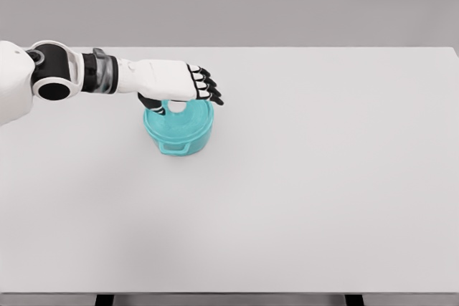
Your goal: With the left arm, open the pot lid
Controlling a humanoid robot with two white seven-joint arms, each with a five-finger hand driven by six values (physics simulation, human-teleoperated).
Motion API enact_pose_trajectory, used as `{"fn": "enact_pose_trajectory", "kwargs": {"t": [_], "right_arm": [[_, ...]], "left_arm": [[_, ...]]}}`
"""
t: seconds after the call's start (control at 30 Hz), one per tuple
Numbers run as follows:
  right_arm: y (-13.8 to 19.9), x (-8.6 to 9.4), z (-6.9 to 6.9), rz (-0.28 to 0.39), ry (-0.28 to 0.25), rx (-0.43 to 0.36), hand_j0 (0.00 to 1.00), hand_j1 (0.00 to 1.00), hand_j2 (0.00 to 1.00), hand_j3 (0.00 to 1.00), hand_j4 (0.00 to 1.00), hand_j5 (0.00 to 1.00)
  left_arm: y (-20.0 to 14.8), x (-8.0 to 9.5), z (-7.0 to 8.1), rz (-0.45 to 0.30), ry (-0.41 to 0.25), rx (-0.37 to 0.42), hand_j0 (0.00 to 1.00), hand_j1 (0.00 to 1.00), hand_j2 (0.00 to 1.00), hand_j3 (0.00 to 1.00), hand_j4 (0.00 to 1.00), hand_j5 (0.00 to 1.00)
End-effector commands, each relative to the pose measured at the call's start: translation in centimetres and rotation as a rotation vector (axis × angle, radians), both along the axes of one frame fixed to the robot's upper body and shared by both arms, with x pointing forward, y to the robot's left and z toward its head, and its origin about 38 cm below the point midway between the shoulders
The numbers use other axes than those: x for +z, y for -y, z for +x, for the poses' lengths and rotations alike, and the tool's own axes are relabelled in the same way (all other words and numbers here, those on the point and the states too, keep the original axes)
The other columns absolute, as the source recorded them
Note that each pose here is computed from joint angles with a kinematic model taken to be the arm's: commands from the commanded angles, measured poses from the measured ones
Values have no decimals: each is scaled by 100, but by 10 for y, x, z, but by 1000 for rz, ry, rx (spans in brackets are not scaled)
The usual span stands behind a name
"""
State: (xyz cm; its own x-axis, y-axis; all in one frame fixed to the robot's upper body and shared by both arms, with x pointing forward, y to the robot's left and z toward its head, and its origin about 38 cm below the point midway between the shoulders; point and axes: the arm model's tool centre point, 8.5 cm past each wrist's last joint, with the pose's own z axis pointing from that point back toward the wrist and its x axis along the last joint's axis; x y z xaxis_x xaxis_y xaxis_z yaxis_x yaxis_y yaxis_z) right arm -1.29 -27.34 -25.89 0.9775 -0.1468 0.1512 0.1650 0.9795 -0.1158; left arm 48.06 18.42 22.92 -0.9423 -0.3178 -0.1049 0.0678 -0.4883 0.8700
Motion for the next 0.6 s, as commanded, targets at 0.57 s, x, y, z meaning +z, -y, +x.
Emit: {"fn": "enact_pose_trajectory", "kwargs": {"t": [0.57], "right_arm": [[0, 0, 0, 0, 0, -1, 100, 100, 100, 100, 100, 100]], "left_arm": [[-1, -5, 0, 16, -6, 2, 77, 77, 77, 77, 77, 77]]}}
